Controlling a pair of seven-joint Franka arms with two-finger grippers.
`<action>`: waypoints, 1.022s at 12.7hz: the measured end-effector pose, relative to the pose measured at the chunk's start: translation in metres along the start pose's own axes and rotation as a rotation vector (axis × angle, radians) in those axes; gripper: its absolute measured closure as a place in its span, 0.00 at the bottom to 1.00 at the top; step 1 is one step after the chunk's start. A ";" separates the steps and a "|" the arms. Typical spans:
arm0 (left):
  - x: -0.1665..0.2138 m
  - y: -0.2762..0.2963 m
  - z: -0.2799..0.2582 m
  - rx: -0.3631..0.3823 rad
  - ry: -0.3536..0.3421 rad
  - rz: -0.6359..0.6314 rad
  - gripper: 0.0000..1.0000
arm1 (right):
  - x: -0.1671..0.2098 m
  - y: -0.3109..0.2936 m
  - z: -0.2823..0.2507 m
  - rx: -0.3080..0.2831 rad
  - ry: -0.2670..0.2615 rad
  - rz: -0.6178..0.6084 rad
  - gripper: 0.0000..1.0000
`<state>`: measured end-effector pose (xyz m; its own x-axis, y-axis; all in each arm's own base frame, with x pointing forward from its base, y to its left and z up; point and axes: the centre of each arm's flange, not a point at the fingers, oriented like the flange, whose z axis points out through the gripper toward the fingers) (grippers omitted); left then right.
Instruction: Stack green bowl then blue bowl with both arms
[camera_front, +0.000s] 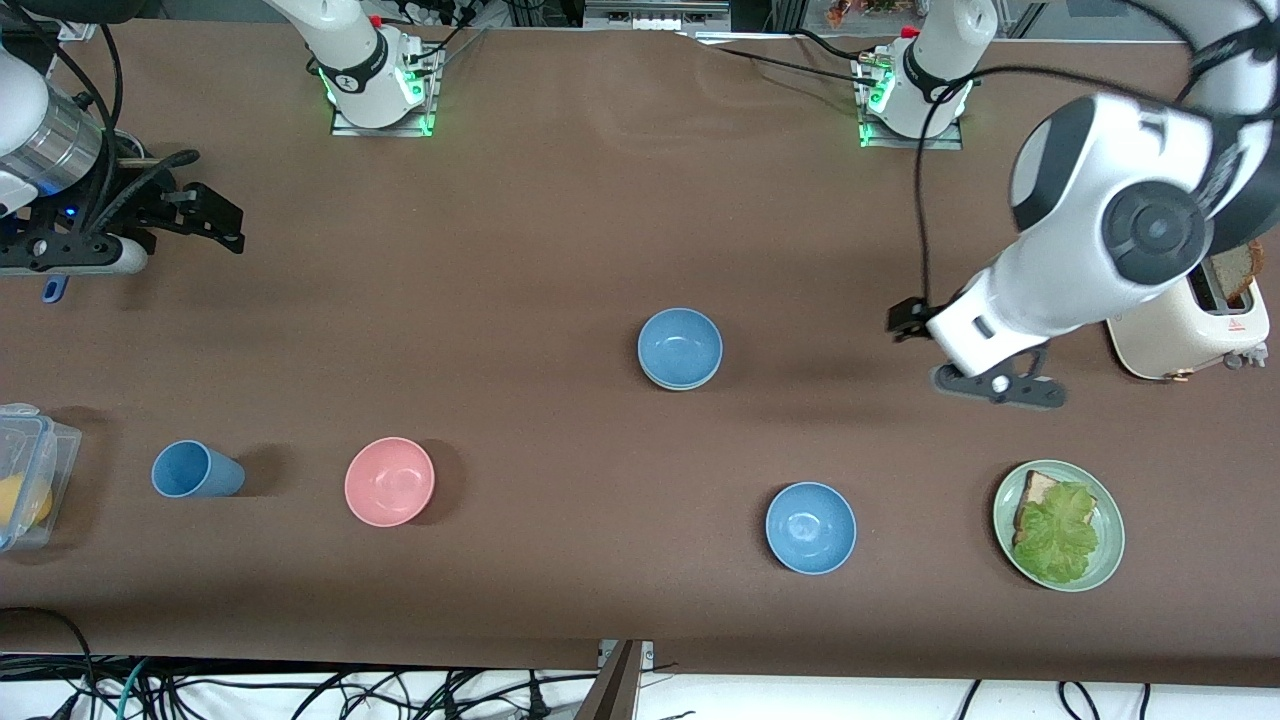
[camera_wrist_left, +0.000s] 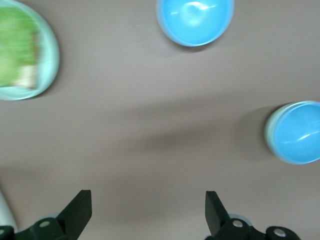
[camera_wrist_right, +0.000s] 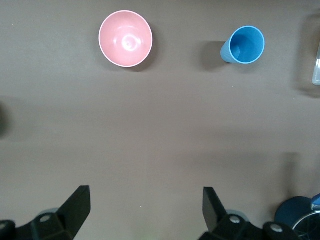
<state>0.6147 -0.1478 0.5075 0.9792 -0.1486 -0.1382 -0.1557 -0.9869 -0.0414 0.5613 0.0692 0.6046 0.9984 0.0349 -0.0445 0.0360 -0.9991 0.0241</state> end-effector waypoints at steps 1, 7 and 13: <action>-0.017 -0.008 -0.023 0.023 0.003 -0.008 0.00 | 0.000 0.000 0.000 0.000 0.000 0.000 0.00; -0.071 -0.095 -0.068 -0.076 -0.015 -0.023 0.00 | 0.000 0.000 0.000 0.000 0.000 0.000 0.00; -0.079 -0.105 -0.031 -0.046 0.082 -0.071 0.00 | 0.000 0.001 0.000 0.000 -0.001 0.001 0.00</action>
<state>0.5577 -0.0338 0.5534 0.9952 -0.0806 -0.0551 -0.0809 -0.9967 -0.0022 0.5616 0.0686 0.6043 0.9984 0.0339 -0.0451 0.0350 -0.9991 0.0242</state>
